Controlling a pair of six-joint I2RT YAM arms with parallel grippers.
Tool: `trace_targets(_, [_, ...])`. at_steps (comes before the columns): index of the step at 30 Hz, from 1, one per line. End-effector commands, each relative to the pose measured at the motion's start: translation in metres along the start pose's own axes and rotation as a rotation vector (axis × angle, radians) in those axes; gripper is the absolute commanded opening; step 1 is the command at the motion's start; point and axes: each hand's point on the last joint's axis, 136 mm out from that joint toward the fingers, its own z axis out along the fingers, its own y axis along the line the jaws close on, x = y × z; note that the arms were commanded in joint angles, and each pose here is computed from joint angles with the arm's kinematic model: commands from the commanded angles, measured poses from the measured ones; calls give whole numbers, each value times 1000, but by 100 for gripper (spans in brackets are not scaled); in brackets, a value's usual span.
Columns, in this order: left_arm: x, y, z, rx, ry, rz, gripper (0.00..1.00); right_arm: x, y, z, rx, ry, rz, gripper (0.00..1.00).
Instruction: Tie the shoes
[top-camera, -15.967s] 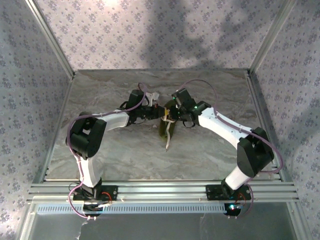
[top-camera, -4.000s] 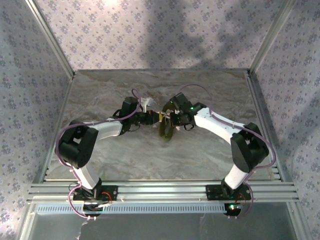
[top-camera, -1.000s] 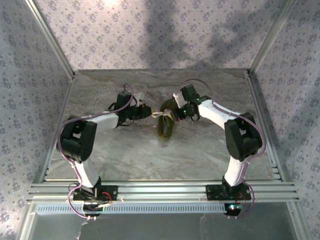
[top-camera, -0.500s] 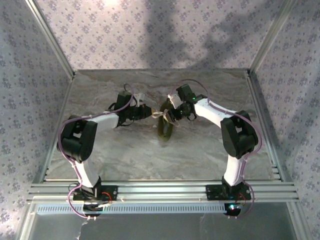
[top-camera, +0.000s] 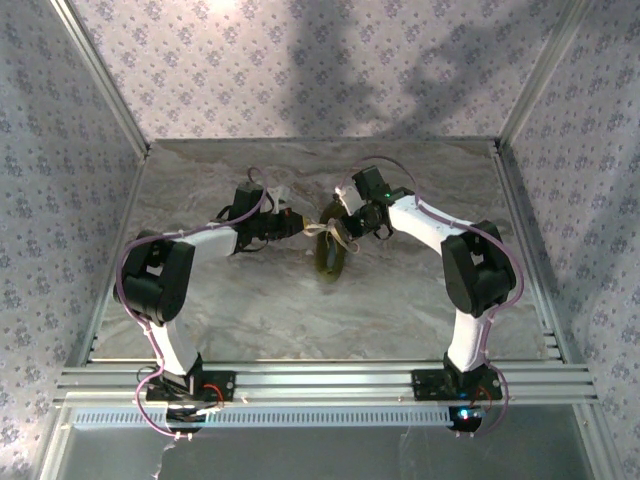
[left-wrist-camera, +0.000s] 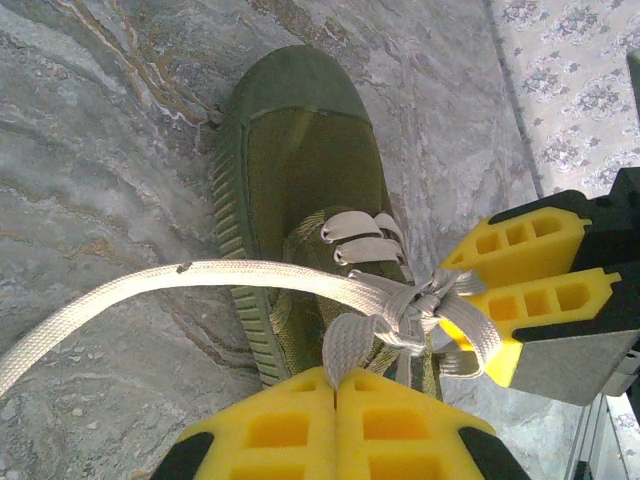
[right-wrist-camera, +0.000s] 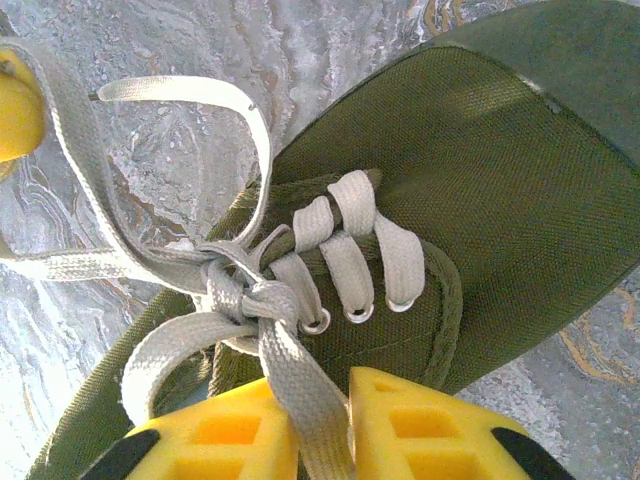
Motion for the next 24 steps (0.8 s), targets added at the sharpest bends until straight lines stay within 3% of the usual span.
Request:
trace_targets(1, [-9, -11, 1, 36, -17, 32, 0, -8, 5, -9, 10, -9, -20, 18])
trace_targets(9, [-13, -5, -2, 6, -27, 31, 0, -8, 4, -18, 46, -23, -21, 0])
trace_targets(24, [-22, 35, -16, -312, 0, 110, 0, 10, -20, -37, 224, -12, 65, 0])
